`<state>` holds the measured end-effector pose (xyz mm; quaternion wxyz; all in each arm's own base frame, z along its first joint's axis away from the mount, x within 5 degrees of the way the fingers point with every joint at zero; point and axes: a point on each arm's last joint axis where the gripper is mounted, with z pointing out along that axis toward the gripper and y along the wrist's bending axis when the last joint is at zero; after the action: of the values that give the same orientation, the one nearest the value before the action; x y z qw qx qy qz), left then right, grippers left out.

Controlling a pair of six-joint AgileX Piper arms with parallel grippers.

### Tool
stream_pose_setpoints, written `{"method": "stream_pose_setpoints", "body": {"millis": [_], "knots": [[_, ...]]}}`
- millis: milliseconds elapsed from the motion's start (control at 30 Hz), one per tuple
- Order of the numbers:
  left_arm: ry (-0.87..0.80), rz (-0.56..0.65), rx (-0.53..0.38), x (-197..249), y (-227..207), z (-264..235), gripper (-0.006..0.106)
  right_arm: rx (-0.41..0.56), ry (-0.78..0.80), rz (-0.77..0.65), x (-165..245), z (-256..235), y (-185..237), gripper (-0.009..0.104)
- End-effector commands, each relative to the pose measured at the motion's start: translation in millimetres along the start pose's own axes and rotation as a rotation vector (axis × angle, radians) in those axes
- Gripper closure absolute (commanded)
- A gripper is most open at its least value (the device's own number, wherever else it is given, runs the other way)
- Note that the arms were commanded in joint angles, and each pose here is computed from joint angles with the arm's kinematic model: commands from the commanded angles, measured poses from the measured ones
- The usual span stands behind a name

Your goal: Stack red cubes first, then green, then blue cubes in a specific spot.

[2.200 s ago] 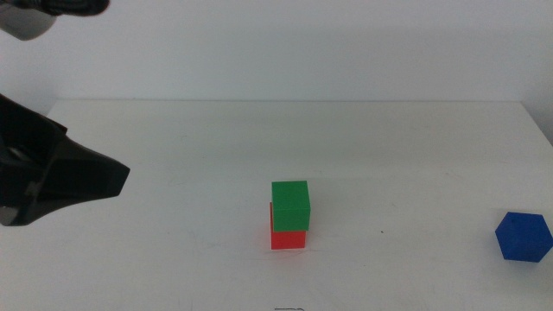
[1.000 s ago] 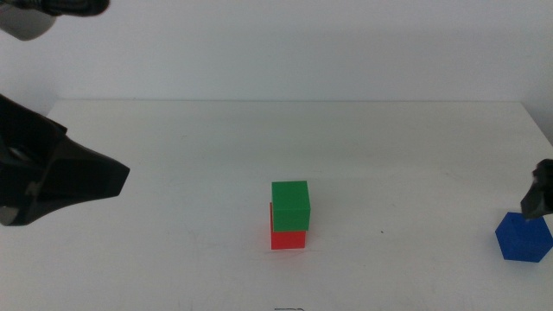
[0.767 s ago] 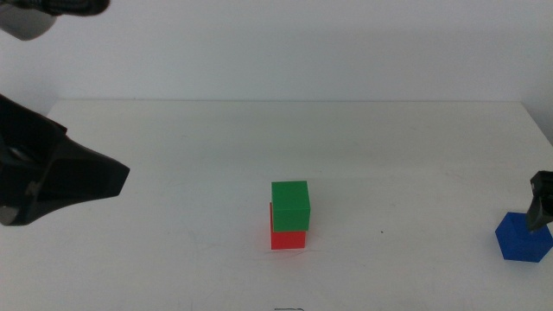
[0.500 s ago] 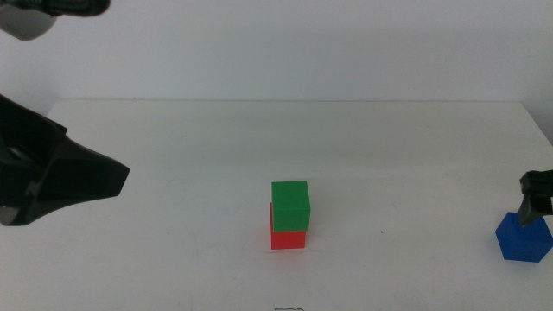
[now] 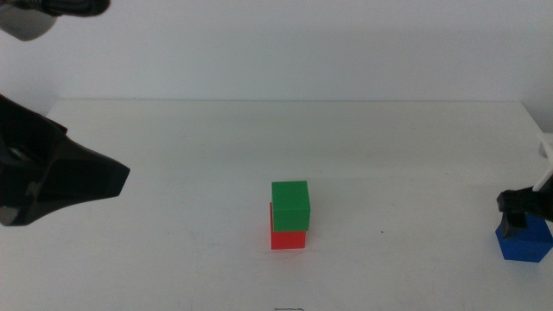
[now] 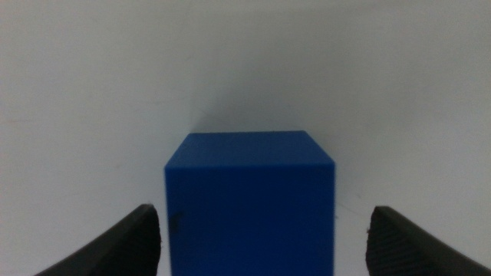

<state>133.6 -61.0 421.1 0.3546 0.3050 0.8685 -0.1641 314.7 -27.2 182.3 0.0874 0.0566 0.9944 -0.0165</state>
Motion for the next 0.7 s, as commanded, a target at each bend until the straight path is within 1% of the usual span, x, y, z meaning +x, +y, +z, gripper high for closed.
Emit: {"method": "stream_pose_setpoints", "body": {"millis": [0,67,100,133,200,267,367,433,533,600,667], "knots": [[0.0,-0.003,0.051,-1,-8,-8,0.007,0.011,-0.07,-0.013,-10,-11,-3,0.02],[0.0,-0.003,0.051,-1,-8,-8,0.007,0.012,-0.052,-0.013,-9,-9,-3,0.039],[0.0,-0.003,0.051,-1,-8,-8,0.007,0.012,-0.042,-0.013,-8,-9,-3,0.053],[0.0,-0.003,0.051,-1,-8,-8,0.007,0.013,-0.031,-0.013,-7,-9,-3,0.07],[0.0,-0.003,0.051,-1,-8,-8,0.007,0.016,-0.015,-0.03,-5,-15,-2,0.097],[0.0,-0.003,0.051,-1,-8,-8,0.007,0.014,-0.02,-0.05,-1,-31,0,0.097],[0.0,-0.003,0.051,-1,-8,-8,0.007,0.001,-0.048,-0.029,5,-69,15,0.097],[0.0,-0.004,0.051,-1,-8,-8,0.007,0.002,-0.062,-0.032,8,-96,33,0.097],[0.0,-0.004,0.051,-1,-8,-8,0.007,0.034,-0.079,-0.018,8,-133,65,0.096],[0.0,-0.004,0.051,-1,-8,-8,0.007,0.05,-0.1,-0.035,10,-152,91,0.096],[0.0,-0.004,0.051,-1,-8,-8,0.007,0.024,-0.137,-0.074,11,-163,117,0.096]]}}
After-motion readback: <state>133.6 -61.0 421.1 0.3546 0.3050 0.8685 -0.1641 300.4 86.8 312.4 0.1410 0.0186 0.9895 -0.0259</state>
